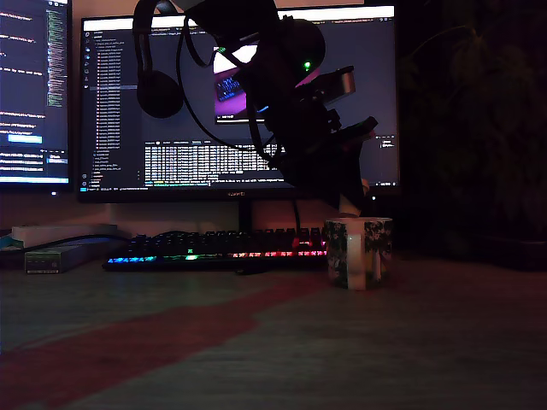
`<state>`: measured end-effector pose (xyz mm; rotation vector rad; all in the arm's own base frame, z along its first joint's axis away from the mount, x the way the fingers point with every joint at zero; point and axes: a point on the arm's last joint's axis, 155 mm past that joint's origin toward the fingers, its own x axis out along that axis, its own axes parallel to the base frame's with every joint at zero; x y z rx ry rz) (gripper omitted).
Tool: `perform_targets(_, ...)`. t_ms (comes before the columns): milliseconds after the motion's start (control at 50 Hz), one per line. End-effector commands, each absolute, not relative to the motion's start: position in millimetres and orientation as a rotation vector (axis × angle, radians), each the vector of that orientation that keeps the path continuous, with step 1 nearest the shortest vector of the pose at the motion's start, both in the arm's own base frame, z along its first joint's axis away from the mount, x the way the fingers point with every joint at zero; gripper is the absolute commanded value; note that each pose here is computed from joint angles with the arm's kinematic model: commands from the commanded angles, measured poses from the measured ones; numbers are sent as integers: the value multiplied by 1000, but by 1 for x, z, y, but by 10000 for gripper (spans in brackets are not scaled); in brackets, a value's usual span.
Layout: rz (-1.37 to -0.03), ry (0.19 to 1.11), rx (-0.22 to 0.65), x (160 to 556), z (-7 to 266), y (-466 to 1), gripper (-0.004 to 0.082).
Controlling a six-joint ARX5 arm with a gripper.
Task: Pick up the coffee capsules from the table one by one and drop them inside the nearest coffee cup
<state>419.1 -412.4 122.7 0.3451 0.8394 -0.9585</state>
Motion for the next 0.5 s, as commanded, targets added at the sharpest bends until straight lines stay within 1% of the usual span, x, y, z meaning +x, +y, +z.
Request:
perform_targets(0, -963, 859, 355, 418, 108, -415, 199)
perform_targets(40, -963, 858, 355, 418, 109, -415, 212)
perform_targets(60, -963, 858, 355, 418, 109, -415, 237)
perform_targets(80, -963, 857, 354, 418, 109, -415, 282)
perform_targets(100, -963, 856, 354, 419, 109, -415, 343)
perform_targets(160, -960, 854, 354, 419, 109, -415, 571)
perform_targets(180, -953, 851, 358, 421, 109, -414, 632)
perform_targets(220, -945, 848, 357, 422, 110, -414, 717)
perform_targets(260, -939, 840, 358, 424, 110, -414, 750)
perform_targets(480, -942, 803, 351, 429, 116, -418, 744)
